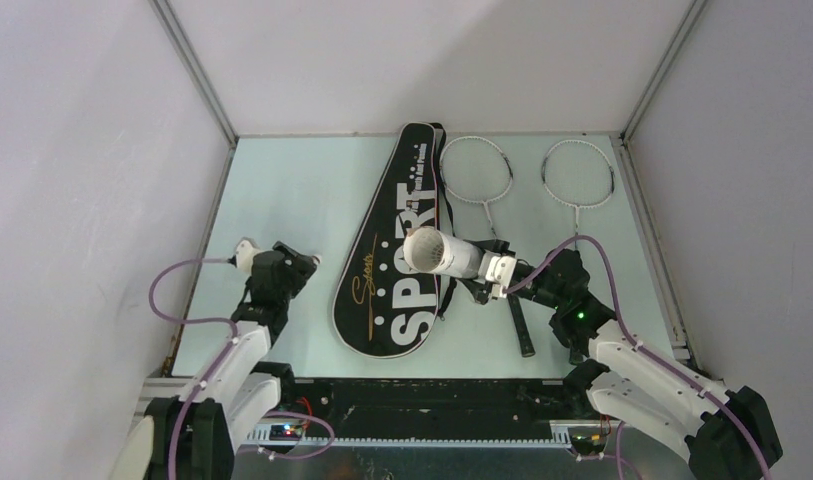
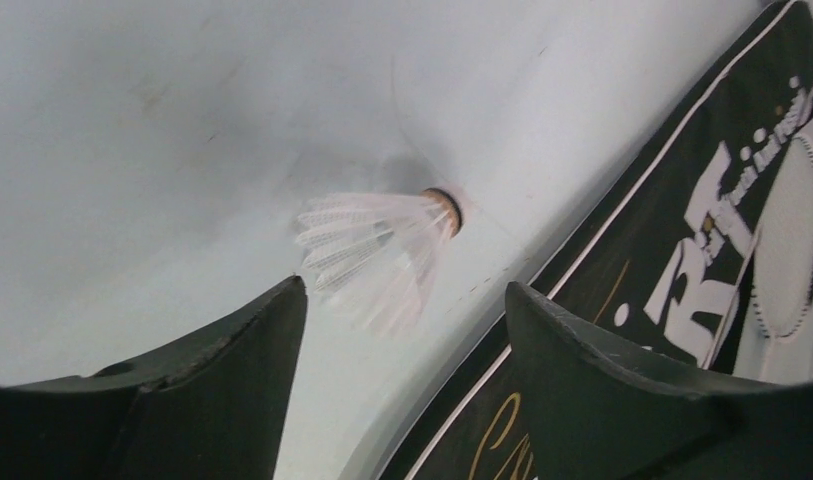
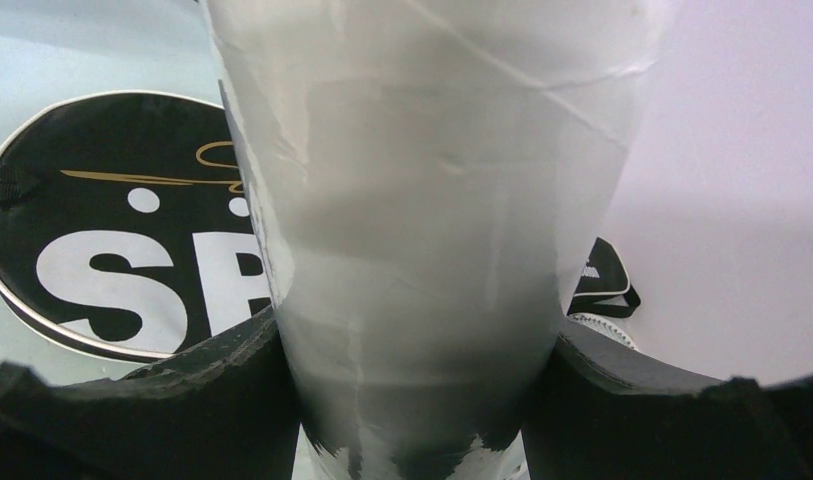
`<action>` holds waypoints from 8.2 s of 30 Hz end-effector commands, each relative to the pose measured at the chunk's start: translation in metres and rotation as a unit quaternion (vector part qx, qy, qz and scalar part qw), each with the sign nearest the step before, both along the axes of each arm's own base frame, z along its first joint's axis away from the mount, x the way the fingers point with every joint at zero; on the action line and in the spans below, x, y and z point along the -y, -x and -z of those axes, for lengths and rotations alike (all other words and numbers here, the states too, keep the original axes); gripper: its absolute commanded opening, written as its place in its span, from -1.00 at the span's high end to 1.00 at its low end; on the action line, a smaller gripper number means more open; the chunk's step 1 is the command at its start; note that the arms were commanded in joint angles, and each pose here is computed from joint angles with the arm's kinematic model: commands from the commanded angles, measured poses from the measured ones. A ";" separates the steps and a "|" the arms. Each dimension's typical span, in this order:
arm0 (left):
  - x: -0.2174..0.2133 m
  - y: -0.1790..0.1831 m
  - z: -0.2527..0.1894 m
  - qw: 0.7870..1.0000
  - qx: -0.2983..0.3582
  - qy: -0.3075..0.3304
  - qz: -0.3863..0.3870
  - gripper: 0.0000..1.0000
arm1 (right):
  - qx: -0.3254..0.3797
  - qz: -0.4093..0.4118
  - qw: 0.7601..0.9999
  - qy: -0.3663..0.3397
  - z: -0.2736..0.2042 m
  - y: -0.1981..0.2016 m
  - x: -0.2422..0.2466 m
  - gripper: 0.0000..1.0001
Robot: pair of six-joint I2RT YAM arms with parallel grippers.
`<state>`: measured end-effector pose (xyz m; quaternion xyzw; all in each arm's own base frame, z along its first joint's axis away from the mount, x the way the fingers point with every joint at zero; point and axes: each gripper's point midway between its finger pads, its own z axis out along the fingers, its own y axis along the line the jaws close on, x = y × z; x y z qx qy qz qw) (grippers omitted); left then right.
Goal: Pack up the badminton gear
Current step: Pick up the shuttlecock at the center of the board, then place the shuttlecock at the shuttle tube, then pick up the lid from the center of the board.
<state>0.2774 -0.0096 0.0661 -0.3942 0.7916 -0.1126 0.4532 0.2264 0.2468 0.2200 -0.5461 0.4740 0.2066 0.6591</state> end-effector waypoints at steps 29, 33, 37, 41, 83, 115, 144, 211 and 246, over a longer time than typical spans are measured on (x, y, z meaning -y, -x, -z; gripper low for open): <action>0.013 -0.064 0.003 0.999 0.008 0.033 0.011 0.90 | 0.026 -0.004 1.000 -0.012 -0.015 -0.001 -0.001 0.32; 0.020 -0.064 -0.019 0.998 0.026 0.028 0.044 1.00 | 0.034 0.001 0.999 -0.001 -0.011 -0.004 0.000 0.33; 0.036 -0.057 -0.059 0.993 0.058 0.036 0.097 1.00 | 0.044 0.008 0.999 0.007 -0.011 -0.006 0.003 0.33; 0.071 -0.036 -0.116 0.971 0.123 0.062 0.197 1.00 | 0.045 0.001 0.999 0.010 -0.011 -0.003 0.003 0.34; 0.223 0.108 -0.287 0.755 0.283 -0.070 0.588 1.00 | 0.076 0.027 0.994 0.074 0.009 -0.033 0.004 0.39; 0.247 0.129 -0.298 0.709 0.303 -0.067 0.634 -0.53 | 0.068 0.005 0.995 0.075 0.011 -0.021 -0.002 0.40; 0.178 0.104 -0.286 0.835 0.293 -0.063 0.461 -0.99 | 0.073 -0.005 0.995 0.061 0.002 -0.015 -0.002 0.44; 0.211 0.132 -0.300 0.753 0.340 -0.048 0.561 -0.99 | 0.078 -0.005 0.996 0.040 -0.007 -0.015 -0.010 0.51; 0.269 0.102 -0.291 0.677 0.492 -0.048 0.545 -0.99 | -0.175 -0.100 0.944 -0.260 -0.076 0.033 -0.081 0.53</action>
